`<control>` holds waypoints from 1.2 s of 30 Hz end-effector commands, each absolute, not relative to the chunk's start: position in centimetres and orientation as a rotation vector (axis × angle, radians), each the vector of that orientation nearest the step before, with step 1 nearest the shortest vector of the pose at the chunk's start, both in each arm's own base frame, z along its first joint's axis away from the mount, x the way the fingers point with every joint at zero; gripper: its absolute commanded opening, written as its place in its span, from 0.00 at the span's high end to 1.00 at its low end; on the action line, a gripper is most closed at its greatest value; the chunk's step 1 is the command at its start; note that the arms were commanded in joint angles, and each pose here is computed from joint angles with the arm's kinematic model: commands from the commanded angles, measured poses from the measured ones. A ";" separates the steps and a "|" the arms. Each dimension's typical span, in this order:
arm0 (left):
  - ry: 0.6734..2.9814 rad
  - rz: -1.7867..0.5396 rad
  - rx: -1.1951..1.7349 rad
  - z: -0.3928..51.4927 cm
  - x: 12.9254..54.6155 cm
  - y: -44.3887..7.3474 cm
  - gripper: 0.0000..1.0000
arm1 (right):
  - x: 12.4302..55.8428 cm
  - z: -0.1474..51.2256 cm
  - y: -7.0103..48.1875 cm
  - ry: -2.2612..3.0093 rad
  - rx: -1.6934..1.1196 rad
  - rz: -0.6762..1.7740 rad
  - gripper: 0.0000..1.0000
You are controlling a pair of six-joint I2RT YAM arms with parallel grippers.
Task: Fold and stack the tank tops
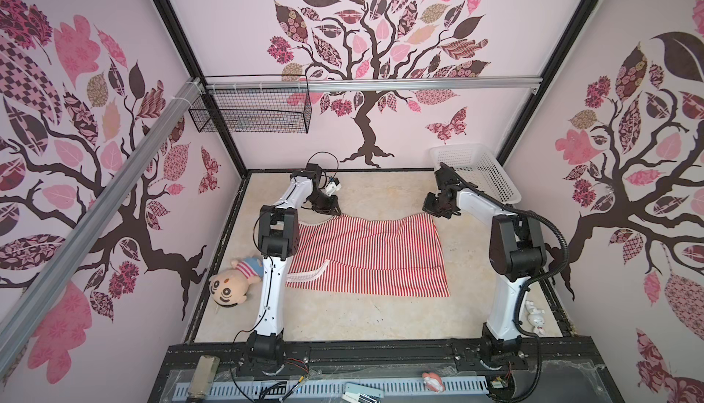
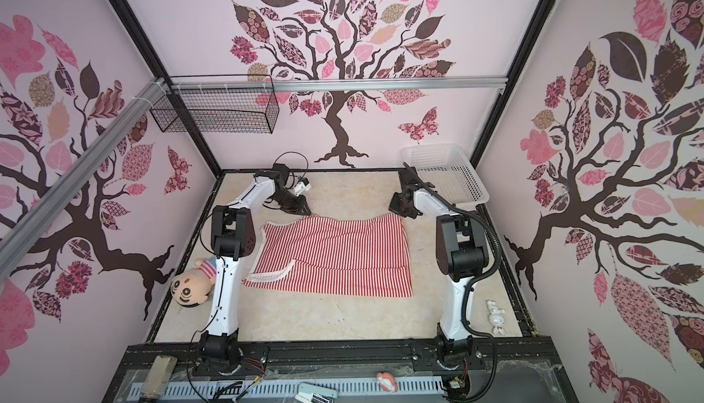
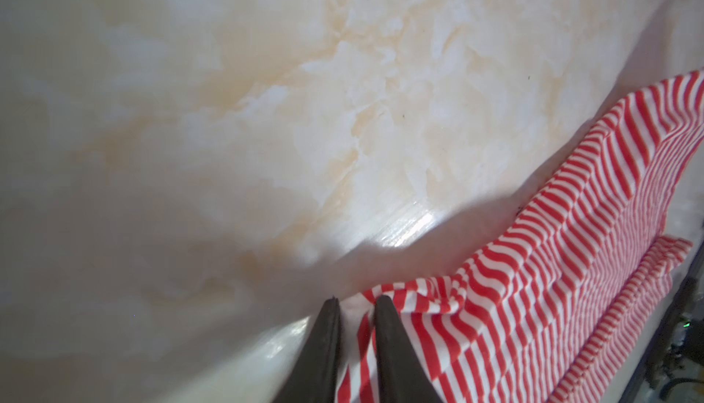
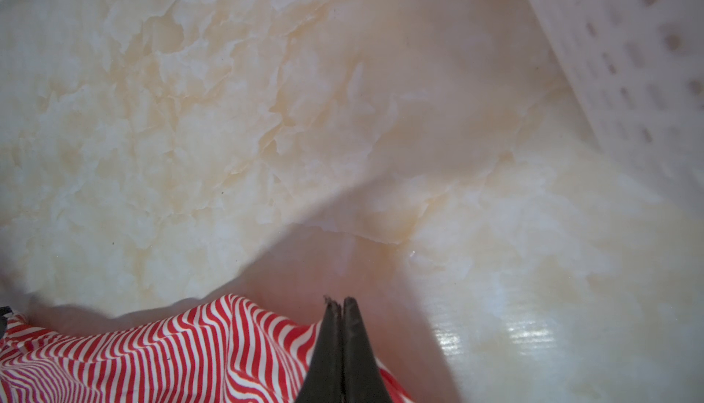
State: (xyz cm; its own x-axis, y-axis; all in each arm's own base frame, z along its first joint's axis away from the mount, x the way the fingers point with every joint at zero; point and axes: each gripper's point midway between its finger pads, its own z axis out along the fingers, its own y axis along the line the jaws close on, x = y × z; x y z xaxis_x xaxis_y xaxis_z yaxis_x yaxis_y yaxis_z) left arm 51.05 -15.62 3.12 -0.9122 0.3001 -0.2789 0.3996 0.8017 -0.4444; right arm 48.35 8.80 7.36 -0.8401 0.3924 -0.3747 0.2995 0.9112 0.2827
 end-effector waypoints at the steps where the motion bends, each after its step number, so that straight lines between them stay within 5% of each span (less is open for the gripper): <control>1: 2.765 -0.741 0.533 3.0 51.7 -15.4 0.88 | 47.7 9.3 8.6 2.618 0.494 0.297 0.99; 9: 2.679 -0.760 0.526 6.1 51.7 -15.4 0.99 | 47.2 9.7 8.0 2.598 0.498 0.264 1.00; 36: 2.559 -0.886 0.497 10.5 47.4 -14.1 0.91 | 44.8 10.8 7.7 2.577 0.483 0.289 0.99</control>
State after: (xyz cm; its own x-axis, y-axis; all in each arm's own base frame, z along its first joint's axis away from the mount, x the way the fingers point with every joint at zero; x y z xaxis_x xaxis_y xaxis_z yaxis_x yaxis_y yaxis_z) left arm 47.16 -13.86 7.13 -0.9083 0.1970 -0.3690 0.3781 0.7638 -0.5230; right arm 45.05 7.77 8.59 -0.8306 0.3889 -0.3987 0.3019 0.9159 0.2644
